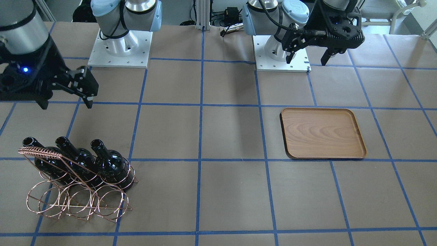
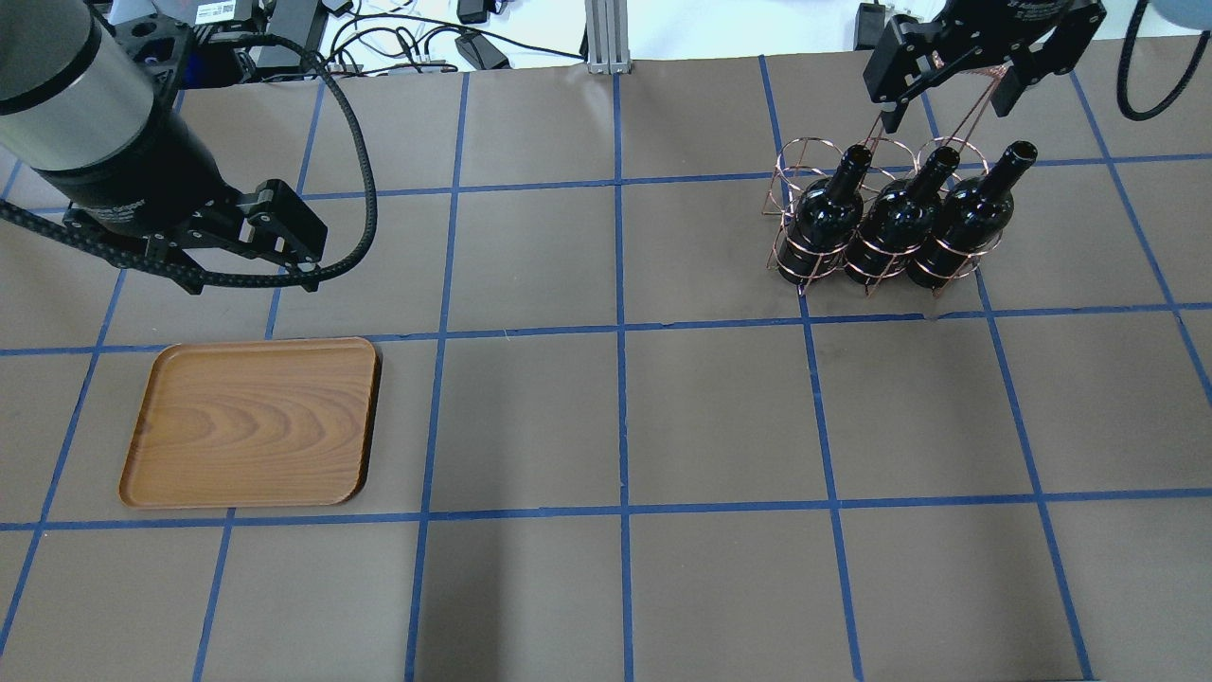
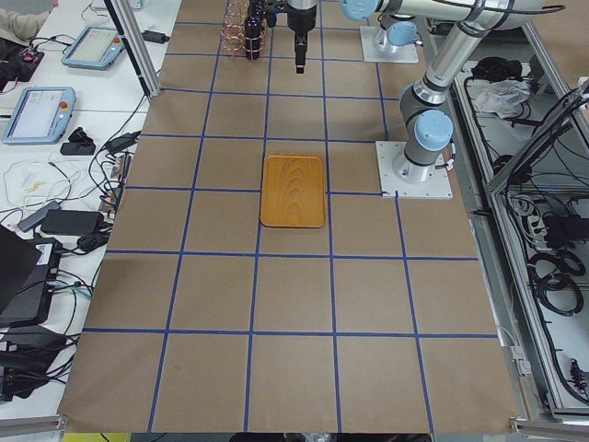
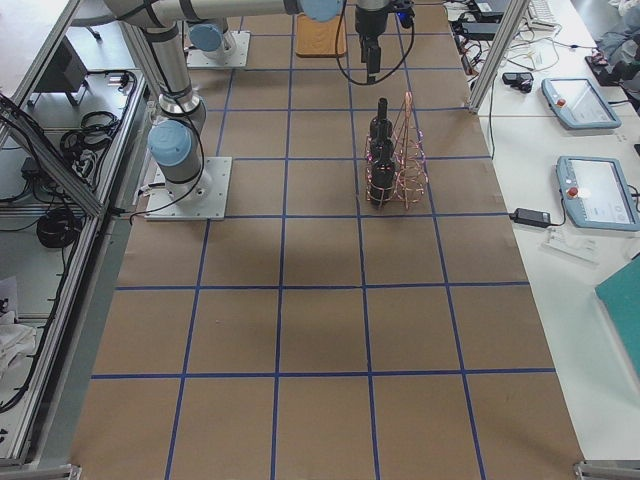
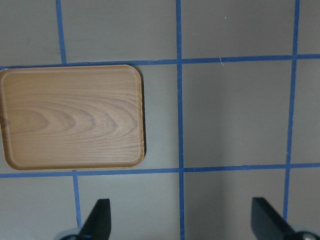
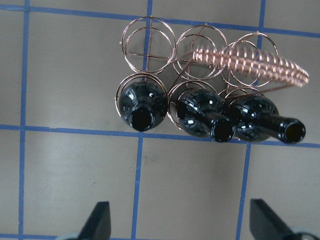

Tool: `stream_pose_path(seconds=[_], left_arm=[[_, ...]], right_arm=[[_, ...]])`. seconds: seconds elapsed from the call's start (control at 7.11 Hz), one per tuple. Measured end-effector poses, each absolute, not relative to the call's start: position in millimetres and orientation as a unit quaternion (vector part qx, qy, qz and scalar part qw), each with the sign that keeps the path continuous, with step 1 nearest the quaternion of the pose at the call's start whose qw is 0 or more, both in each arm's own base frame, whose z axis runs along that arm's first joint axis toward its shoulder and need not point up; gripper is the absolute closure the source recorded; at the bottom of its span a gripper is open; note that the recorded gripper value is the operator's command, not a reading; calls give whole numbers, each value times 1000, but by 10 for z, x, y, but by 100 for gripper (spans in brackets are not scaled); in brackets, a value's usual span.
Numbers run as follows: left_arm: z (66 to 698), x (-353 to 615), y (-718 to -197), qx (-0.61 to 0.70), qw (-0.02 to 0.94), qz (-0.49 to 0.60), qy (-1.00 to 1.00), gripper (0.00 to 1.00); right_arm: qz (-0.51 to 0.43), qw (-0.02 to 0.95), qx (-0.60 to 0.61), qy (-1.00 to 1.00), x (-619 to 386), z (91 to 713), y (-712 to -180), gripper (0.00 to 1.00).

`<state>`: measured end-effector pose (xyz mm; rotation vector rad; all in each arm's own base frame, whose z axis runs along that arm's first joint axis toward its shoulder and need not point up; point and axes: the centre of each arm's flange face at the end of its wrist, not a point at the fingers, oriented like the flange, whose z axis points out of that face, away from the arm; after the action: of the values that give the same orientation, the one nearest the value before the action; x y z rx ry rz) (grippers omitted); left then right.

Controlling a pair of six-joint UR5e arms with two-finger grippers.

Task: Take wine from basket and place on tray
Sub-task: 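Lower the right gripper onto the nearest bottle's neck and grasp it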

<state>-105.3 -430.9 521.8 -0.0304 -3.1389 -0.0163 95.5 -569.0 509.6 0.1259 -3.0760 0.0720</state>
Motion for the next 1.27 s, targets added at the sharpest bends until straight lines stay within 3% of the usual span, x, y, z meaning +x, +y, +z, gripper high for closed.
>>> stream_pose_path(seconds=[0.56, 0.7, 0.84, 1.27], left_arm=[[5205, -1043, -4307, -8, -1, -9, -1000, 0], [5199, -1043, -4306, -9, 0, -10, -1000, 0], [5193, -1037, -4302, -8, 0, -10, -1000, 0], [5179, -1016, -4291, -7, -2, -11, -1000, 0]], right_arm=[[-29, 21, 30, -999, 436, 4346, -6054, 11], [-34, 20, 28, -999, 400, 4206, -6106, 18], [-34, 19, 28, -999, 383, 4098, -6167, 27], [-38, 18, 23, -999, 363, 3877, -6285, 66]])
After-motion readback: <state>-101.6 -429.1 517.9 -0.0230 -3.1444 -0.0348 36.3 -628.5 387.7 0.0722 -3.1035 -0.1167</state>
